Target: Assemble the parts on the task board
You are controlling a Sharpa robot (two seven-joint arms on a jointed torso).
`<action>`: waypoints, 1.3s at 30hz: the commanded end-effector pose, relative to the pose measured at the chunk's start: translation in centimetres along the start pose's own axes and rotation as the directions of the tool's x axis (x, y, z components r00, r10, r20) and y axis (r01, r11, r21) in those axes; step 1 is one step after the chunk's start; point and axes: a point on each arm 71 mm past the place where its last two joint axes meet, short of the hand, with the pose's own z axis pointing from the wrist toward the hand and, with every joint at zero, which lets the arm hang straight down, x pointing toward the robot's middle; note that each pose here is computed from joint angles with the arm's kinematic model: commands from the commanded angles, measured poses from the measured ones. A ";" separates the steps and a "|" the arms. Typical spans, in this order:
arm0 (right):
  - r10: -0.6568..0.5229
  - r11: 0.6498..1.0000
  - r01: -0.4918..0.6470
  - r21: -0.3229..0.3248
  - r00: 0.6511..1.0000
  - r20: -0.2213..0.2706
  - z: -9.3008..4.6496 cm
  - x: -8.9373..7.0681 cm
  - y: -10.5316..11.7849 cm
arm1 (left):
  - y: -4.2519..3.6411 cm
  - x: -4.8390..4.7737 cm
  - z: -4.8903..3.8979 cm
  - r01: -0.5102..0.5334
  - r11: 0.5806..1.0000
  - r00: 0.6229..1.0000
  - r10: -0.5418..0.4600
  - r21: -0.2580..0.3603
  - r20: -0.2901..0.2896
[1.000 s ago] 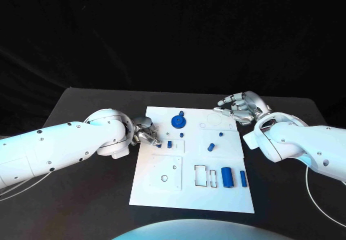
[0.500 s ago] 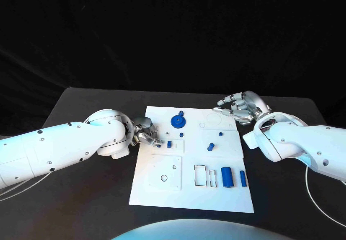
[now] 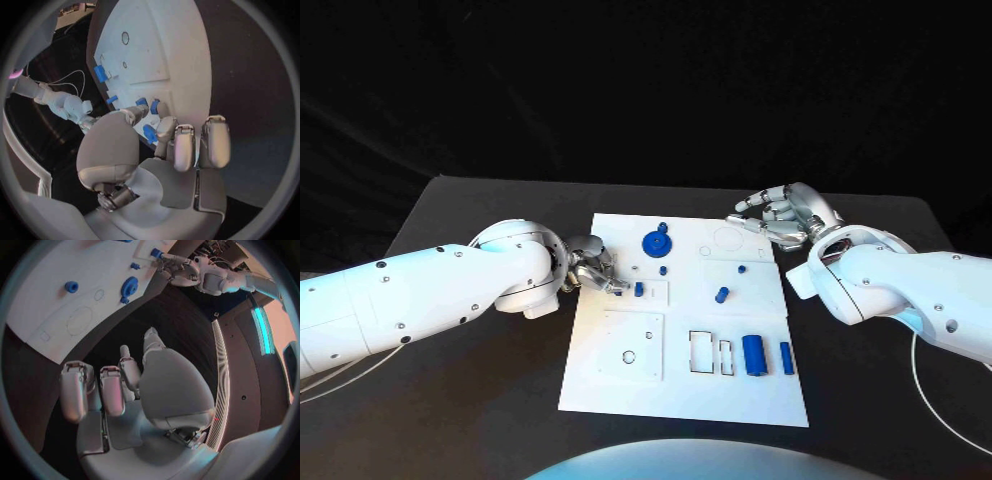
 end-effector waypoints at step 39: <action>-0.002 1.000 0.002 -0.010 1.000 -0.008 0.0 0.1 0.0 | 0.14 0.15 -0.33 0.075 0.997 0.997 -0.075 -0.003 -0.005</action>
